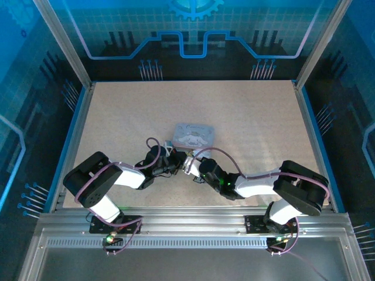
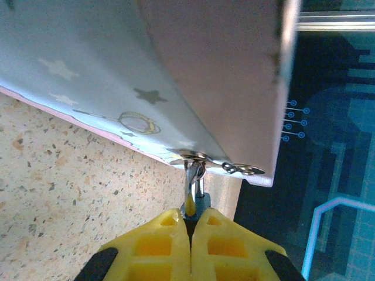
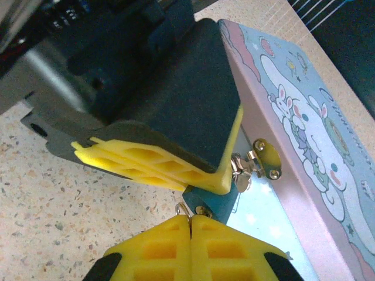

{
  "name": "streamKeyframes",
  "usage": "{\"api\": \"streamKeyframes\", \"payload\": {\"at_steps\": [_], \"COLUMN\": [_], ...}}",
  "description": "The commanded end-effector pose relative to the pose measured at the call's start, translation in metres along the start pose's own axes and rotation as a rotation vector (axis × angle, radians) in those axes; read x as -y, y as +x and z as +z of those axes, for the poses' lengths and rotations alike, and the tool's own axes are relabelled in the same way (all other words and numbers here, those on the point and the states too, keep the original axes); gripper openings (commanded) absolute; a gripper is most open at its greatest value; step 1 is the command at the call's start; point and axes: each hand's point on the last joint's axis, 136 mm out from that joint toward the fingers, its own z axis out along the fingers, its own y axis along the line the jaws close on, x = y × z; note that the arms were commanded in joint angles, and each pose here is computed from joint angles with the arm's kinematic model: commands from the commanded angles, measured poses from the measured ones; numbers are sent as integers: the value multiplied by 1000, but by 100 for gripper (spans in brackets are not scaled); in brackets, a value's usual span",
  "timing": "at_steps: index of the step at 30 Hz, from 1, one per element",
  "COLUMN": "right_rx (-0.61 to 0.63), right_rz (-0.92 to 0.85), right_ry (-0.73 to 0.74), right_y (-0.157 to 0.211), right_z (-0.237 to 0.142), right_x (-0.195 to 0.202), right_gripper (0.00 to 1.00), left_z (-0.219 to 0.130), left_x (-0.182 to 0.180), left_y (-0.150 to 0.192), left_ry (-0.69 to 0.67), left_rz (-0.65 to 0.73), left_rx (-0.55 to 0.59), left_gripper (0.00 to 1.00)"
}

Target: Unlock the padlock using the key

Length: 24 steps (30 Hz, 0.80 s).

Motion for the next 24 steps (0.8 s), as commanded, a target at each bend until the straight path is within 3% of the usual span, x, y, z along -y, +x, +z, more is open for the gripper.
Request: {"api": "streamKeyframes", "payload": {"at_steps": [1, 18, 24], "right_rx": [31, 61, 55], "right_rz": [131, 423, 538], "right_ry": [28, -43, -96], "right_y": [-8, -5, -5], "right_z": [5, 12, 12], "right_x": [13, 5, 3], "right_gripper": [0, 0, 0], "left_z": [1, 0, 0], "left_x": [21, 20, 16], "left_y": [6, 7, 6], "left_ry": [70, 66, 54], "left_rz": [12, 15, 17], "left_rx": [-31, -29, -23], "left_gripper": [3, 3, 7]}}
